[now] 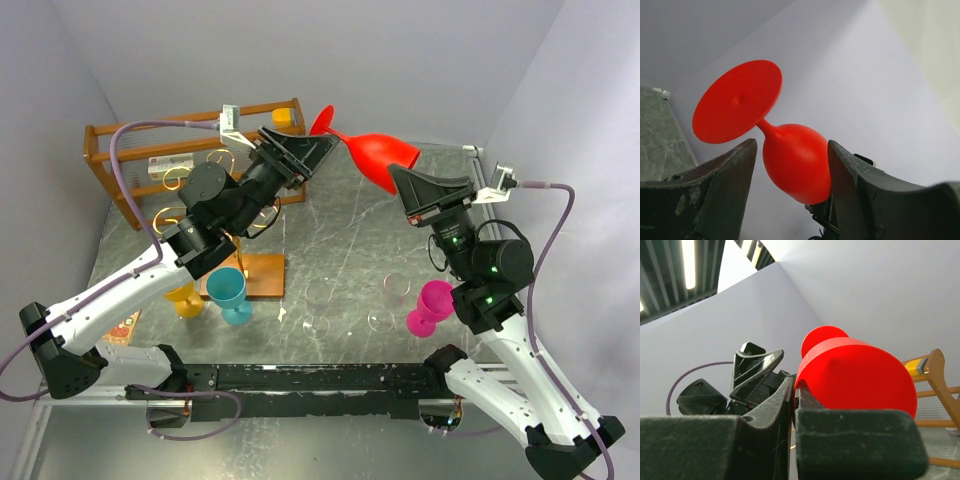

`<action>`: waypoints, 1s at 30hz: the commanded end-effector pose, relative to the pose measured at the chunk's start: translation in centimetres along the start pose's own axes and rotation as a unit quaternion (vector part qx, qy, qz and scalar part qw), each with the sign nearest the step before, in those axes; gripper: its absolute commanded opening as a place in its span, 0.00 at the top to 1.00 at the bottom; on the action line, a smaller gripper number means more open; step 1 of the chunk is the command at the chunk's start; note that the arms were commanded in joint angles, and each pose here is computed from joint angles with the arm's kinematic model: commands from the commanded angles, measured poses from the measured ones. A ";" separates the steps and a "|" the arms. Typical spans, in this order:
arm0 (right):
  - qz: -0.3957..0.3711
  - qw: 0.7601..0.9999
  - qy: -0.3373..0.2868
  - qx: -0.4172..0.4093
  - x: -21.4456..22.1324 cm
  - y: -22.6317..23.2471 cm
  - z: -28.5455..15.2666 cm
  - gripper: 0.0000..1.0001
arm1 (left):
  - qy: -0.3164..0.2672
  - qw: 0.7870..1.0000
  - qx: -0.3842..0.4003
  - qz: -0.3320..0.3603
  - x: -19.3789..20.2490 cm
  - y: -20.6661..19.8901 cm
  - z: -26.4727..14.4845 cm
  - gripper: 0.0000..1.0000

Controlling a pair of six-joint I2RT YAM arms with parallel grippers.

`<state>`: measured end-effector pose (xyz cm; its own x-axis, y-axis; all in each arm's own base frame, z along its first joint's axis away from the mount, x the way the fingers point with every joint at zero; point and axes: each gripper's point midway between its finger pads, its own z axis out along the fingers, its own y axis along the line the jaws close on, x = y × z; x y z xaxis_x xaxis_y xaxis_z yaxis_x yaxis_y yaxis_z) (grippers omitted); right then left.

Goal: Place the wine glass upside down on the wine glass rack

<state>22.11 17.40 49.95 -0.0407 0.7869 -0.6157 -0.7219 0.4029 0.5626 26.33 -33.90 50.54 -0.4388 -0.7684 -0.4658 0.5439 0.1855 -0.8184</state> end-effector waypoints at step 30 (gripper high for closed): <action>0.031 0.977 0.134 -0.163 5.3 4.8 -1.8 1.00 | -0.091 0.995 0.026 -0.020 -3.6 -1.2 -1.2 0.61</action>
<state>19.30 21.48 49.24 -0.1697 0.6985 -0.6952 -0.8609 0.2382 0.4495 27.01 -32.14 50.58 -0.3731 -0.8335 -0.4075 0.5212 0.1750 -0.8353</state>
